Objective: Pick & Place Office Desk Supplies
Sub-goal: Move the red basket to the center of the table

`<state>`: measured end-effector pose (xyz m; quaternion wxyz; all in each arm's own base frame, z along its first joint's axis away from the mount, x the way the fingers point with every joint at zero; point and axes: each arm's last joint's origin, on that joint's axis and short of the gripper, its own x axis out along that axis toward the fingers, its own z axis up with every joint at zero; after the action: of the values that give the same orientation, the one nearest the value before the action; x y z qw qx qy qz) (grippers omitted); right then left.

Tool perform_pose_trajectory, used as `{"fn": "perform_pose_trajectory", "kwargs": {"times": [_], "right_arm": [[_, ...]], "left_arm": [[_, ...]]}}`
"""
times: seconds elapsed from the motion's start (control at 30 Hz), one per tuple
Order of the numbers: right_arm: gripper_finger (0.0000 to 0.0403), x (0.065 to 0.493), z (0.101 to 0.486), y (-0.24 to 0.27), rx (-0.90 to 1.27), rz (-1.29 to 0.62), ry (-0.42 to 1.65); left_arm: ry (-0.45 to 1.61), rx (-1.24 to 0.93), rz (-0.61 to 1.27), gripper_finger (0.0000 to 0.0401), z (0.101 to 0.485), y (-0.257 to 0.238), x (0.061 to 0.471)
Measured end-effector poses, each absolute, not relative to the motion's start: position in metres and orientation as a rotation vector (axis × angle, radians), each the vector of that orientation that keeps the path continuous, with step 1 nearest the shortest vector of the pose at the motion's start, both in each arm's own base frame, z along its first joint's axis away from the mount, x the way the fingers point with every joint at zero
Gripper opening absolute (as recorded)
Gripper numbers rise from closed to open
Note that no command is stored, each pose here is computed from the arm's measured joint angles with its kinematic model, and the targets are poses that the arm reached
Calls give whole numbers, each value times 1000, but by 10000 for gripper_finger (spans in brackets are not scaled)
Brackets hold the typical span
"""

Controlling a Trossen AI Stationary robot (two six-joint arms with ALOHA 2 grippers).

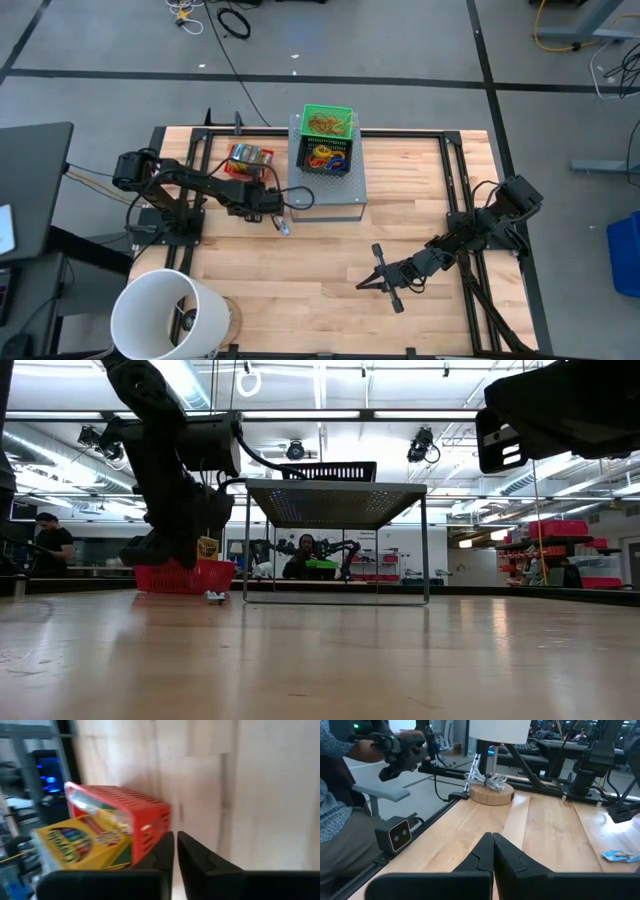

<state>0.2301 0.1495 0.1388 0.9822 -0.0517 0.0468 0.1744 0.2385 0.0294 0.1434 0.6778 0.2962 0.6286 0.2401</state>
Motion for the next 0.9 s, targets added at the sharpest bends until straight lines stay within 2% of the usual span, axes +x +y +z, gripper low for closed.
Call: {"fn": "perform_pose_trajectory", "kwargs": {"times": [0.17,0.37,0.53,0.67,0.9], "right_arm": [[2,230,139,150,-104,351,94],[2,230,139,150,-85,350,94],[2,230,139,150,-82,361,94],[2,230,140,150,-81,361,90],[2,230,140,150,-80,367,90]], "left_arm": [[1380,645,574,85,151,31,242],[1327,602,587,183,165,35,240],[1335,546,503,247,168,43,239],[1331,503,477,261,166,54,238],[1359,452,476,255,165,70,234]]}}
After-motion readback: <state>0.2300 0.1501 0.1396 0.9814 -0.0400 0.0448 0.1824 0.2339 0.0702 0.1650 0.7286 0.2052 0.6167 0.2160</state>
